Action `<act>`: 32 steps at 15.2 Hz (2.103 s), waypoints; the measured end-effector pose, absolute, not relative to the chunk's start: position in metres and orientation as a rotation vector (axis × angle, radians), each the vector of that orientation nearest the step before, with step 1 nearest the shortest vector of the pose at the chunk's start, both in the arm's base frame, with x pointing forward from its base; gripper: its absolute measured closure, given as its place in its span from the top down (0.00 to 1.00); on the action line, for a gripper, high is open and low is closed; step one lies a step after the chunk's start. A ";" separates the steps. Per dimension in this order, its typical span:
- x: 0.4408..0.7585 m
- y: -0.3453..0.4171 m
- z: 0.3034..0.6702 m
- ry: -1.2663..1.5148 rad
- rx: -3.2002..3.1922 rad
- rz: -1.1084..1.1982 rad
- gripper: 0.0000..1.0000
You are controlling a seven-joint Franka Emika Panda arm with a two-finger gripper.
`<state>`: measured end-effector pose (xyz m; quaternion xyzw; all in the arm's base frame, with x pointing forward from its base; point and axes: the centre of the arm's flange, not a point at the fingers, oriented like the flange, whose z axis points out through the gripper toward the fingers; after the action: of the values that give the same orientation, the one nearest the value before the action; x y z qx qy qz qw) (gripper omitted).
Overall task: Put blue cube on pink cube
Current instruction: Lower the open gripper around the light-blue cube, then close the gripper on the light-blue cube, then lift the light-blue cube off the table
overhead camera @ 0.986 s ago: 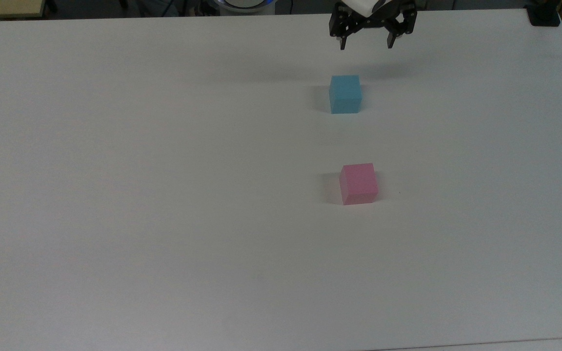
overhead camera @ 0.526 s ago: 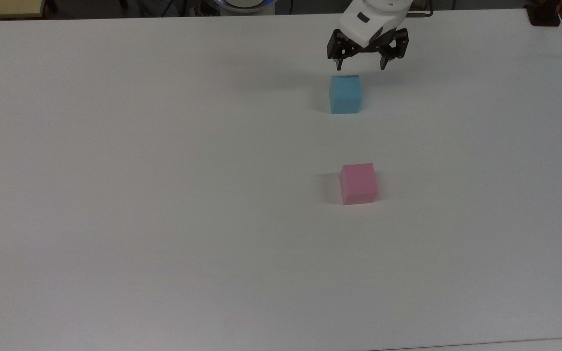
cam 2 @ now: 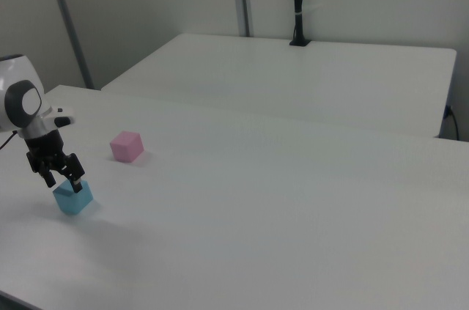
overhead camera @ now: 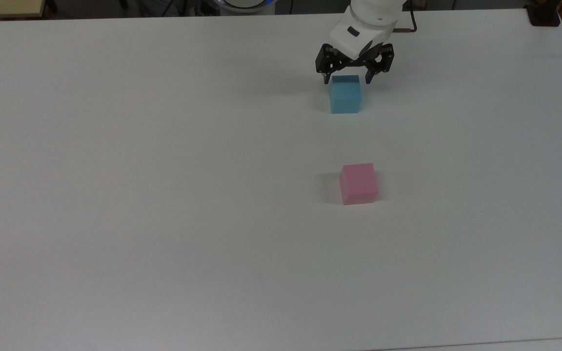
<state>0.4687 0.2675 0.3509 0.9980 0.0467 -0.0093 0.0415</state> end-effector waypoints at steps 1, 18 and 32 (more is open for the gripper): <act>0.468 0.267 0.348 0.143 3.057 -0.024 1.00; 0.474 0.271 0.318 0.082 3.079 0.008 0.62; 0.484 0.265 0.487 0.105 3.043 0.000 0.62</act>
<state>0.4835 0.2647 0.4873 0.9982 0.0344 0.0000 0.0482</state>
